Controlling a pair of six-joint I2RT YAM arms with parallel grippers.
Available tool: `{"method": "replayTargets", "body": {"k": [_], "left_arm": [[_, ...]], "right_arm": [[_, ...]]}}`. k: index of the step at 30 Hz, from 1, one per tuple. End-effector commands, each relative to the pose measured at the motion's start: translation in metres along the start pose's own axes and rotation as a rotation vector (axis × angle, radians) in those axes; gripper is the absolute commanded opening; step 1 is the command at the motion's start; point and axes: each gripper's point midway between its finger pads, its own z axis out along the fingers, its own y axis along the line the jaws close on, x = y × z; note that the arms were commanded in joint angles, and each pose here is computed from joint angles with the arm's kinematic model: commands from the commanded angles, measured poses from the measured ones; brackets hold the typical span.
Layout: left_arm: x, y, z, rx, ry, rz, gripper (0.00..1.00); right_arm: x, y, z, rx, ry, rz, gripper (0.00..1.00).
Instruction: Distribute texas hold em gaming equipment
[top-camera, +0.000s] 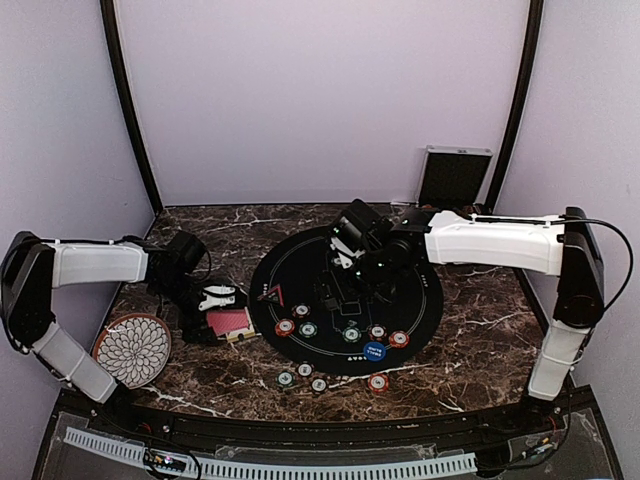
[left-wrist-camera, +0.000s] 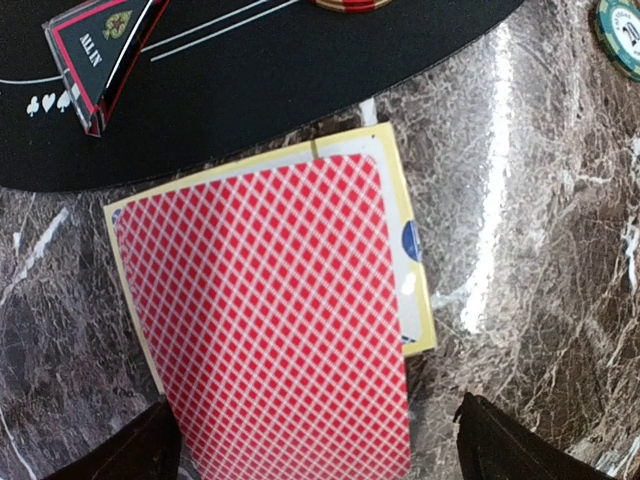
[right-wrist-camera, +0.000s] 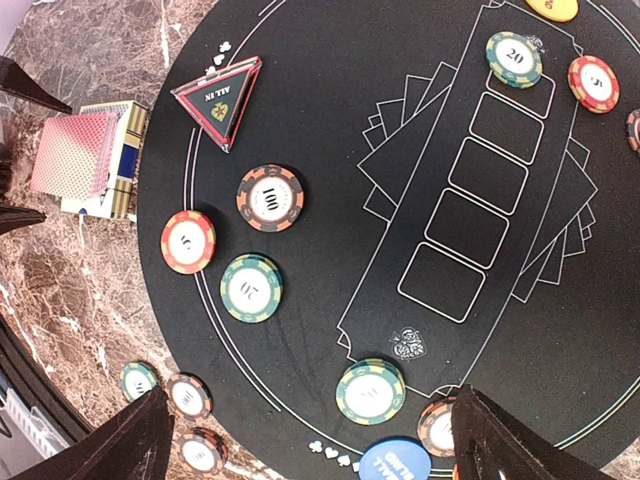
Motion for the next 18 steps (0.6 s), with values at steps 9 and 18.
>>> {"method": "replayTargets", "body": {"k": [9,18], "left_arm": [[-0.002,0.015,0.005,-0.058,0.019,-0.011,0.99],[-0.003,0.013,0.013,-0.038,0.027,-0.031,0.99]], "right_arm": [[-0.008,0.003,-0.013,-0.013,-0.042,0.007,0.99],[-0.005,0.002,-0.012,-0.011,-0.039,0.009,0.98]]}}
